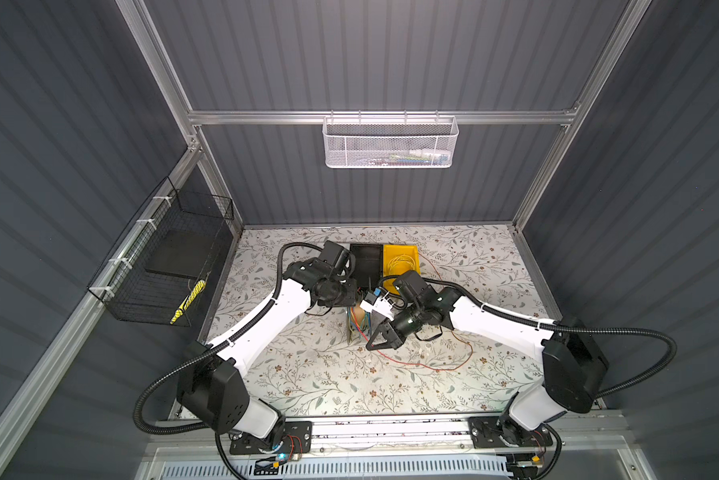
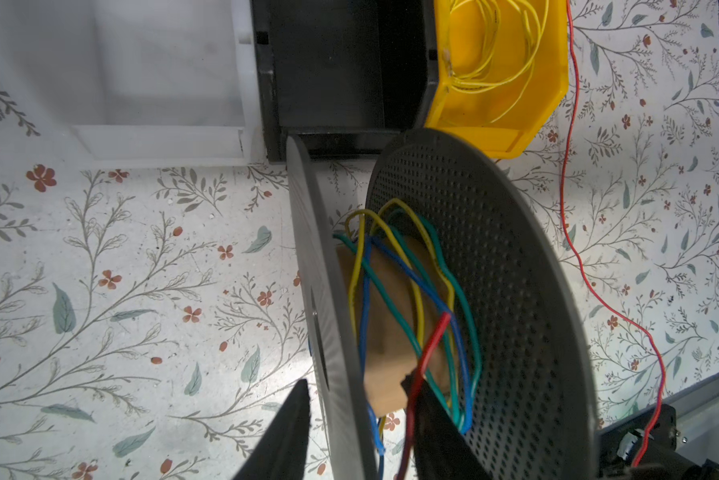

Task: Wrap the cables

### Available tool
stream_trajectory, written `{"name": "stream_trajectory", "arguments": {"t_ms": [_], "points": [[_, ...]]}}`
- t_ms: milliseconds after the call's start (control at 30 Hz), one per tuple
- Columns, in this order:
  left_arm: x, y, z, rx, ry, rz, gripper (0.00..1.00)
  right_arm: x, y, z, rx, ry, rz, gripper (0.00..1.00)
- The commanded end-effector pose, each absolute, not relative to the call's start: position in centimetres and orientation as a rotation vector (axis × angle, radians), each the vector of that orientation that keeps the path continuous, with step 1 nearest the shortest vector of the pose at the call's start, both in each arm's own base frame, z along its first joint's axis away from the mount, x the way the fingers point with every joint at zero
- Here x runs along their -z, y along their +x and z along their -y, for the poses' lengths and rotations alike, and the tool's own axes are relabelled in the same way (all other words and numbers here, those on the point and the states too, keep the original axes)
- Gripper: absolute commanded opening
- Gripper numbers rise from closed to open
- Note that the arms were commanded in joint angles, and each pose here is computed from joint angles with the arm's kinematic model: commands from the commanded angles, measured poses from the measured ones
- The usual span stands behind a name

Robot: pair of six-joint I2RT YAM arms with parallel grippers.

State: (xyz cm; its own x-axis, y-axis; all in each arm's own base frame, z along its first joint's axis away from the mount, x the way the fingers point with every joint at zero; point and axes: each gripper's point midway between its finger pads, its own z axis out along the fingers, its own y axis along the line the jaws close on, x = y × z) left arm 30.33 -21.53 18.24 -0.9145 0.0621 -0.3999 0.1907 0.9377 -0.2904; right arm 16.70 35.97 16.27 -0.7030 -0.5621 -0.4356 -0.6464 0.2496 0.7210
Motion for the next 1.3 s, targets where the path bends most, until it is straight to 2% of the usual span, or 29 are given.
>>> {"name": "stream_trajectory", "arguments": {"t_ms": [0, 500, 967, 1267], "points": [[-18.8, 30.8, 21.1, 0.413, 0.197, -2.704, 0.41, -16.3, 16.7, -36.1, -1.455, -1.189, -2.406, 0.00], [-18.5, 31.1, 21.4, 0.348, 0.233, -2.727, 0.30, -16.0, 17.0, -36.3, -1.435, -1.196, -2.397, 0.00], [-18.4, 31.0, 21.7, 0.293, 0.259, -2.736, 0.01, -15.6, 17.2, -36.3, -1.424, -1.195, -2.403, 0.00], [-18.0, 30.3, 22.4, 0.334, 0.293, -2.755, 0.00, -15.1, 17.1, -36.1, -1.421, -1.184, -2.416, 0.00]]}}
